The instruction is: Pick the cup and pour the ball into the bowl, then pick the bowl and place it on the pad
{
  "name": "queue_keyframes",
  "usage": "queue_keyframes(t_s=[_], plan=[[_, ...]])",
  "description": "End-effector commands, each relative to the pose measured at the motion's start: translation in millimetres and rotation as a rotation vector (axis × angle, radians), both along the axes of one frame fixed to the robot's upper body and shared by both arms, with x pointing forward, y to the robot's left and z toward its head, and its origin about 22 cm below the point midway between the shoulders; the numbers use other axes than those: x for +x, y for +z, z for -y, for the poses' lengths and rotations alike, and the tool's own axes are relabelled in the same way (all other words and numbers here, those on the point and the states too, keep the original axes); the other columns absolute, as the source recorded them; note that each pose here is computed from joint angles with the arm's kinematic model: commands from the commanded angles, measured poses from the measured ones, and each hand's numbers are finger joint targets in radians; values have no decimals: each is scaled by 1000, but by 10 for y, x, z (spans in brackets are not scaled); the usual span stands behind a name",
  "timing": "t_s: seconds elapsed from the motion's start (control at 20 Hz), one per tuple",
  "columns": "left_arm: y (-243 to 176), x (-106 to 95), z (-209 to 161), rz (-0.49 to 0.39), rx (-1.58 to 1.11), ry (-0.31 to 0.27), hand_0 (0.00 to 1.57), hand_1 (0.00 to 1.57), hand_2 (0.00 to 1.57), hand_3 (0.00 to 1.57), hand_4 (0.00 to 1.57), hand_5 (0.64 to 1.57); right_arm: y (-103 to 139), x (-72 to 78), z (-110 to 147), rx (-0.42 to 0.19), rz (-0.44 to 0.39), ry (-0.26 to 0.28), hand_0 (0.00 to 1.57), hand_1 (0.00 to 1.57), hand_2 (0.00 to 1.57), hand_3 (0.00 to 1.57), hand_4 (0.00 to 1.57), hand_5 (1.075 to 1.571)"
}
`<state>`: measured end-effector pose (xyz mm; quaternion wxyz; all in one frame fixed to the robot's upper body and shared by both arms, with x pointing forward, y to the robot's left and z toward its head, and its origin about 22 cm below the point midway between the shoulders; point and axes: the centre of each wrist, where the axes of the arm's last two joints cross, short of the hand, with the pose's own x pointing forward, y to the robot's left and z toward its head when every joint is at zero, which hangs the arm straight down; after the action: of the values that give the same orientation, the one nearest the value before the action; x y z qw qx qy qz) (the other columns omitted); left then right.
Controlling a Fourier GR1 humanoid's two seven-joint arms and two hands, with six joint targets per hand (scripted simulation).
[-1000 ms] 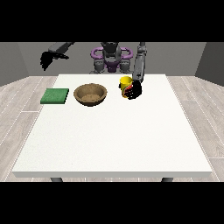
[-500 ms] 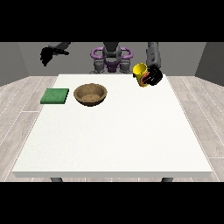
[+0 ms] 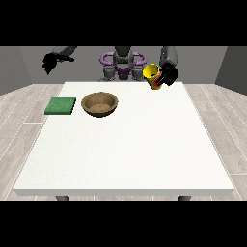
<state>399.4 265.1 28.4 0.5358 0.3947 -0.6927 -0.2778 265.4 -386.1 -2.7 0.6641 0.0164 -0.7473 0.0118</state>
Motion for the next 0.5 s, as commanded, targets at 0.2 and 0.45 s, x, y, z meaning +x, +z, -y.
queue_keyframes(t_s=[0.2,0.45], plan=[[110,147,689,1,281,55,1498,1498,1571,1571,1523,1241,54,94,47,1,-47,44,0,0,0,0,0,1570],[367,263,1066,49,575,17,1554,1554,1571,1571,1571,1244,-55,48,124,9,-75,21,0,0,0,0,0,1571]])
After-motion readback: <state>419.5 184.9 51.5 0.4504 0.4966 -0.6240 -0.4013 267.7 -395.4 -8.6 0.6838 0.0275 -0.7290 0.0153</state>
